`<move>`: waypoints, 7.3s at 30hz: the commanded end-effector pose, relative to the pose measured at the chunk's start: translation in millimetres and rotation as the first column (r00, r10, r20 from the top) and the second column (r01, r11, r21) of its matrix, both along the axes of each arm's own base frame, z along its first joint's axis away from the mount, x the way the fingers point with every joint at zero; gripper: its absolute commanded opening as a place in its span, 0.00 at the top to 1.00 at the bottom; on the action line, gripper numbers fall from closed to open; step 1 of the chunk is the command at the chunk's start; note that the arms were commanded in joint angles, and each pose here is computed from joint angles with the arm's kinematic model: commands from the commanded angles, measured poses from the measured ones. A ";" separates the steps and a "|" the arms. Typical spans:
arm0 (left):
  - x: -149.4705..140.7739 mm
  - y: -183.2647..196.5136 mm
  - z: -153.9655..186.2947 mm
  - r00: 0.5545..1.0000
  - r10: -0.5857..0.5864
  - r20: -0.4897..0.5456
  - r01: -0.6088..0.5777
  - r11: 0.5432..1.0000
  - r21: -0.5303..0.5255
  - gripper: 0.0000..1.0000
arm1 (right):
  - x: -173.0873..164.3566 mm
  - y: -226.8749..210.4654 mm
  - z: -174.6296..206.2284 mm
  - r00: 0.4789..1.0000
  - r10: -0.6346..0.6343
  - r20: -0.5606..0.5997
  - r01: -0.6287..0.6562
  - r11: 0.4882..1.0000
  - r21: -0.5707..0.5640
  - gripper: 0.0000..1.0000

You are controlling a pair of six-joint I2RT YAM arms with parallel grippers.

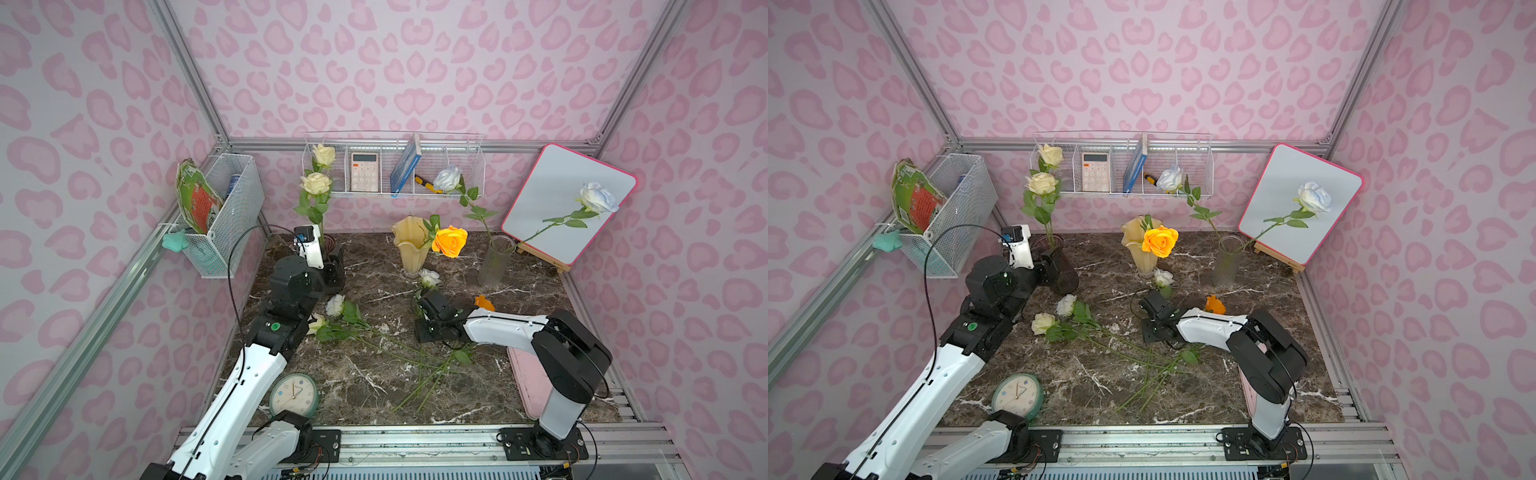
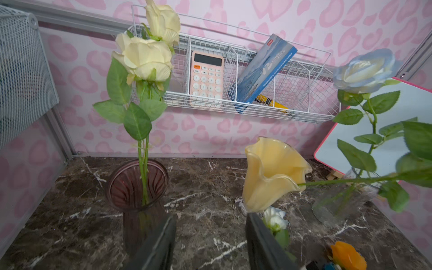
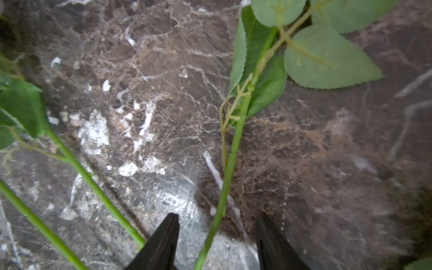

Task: Arrange the flowers in different vases according to their colors
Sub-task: Pick up the flower at the center of the board, then insert the flower into the vase, then pick up the flower at the center of the board.

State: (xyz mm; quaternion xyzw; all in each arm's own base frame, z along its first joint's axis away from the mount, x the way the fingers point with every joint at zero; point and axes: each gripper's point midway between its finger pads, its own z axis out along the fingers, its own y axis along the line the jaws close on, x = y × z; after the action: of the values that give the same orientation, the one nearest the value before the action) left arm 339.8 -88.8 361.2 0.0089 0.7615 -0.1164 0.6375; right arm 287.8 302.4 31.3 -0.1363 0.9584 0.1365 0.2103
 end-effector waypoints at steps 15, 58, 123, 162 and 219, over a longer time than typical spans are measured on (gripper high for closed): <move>-64.8 -32.6 -111.8 0.933 -0.019 -0.360 0.036 0.998 0.042 0.57 | 8.1 -10.5 -36.3 0.998 -0.053 -0.043 0.044 0.983 -0.178 0.79; -65.7 -35.2 -141.9 0.909 -0.018 -0.416 0.054 0.996 0.073 0.62 | 43.6 -65.6 115.0 0.765 -0.458 0.453 0.289 0.872 0.395 1.00; -46.3 -100.2 -211.5 0.833 -0.235 -0.502 0.241 0.969 -0.053 0.64 | 186.3 -254.1 417.7 -0.057 -0.218 0.974 0.440 0.870 0.221 1.00; -34.8 -111.1 -240.0 0.808 -0.233 -0.541 0.257 0.966 -0.032 0.65 | 211.4 -237.5 354.2 0.062 -0.253 0.966 0.375 0.902 0.212 1.00; -114.9 -331.0 -303.8 0.361 -0.437 -0.823 0.730 0.682 -0.042 0.63 | -7.7 -206.4 192.5 0.699 -0.455 0.552 0.322 0.889 0.324 0.45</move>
State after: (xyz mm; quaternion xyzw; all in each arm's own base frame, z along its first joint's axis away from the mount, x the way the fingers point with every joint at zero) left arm 226.8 -423.4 66.1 0.3512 0.8966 -0.2132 0.1651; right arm 289.8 97.7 249.5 0.0316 0.7986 0.1221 0.5886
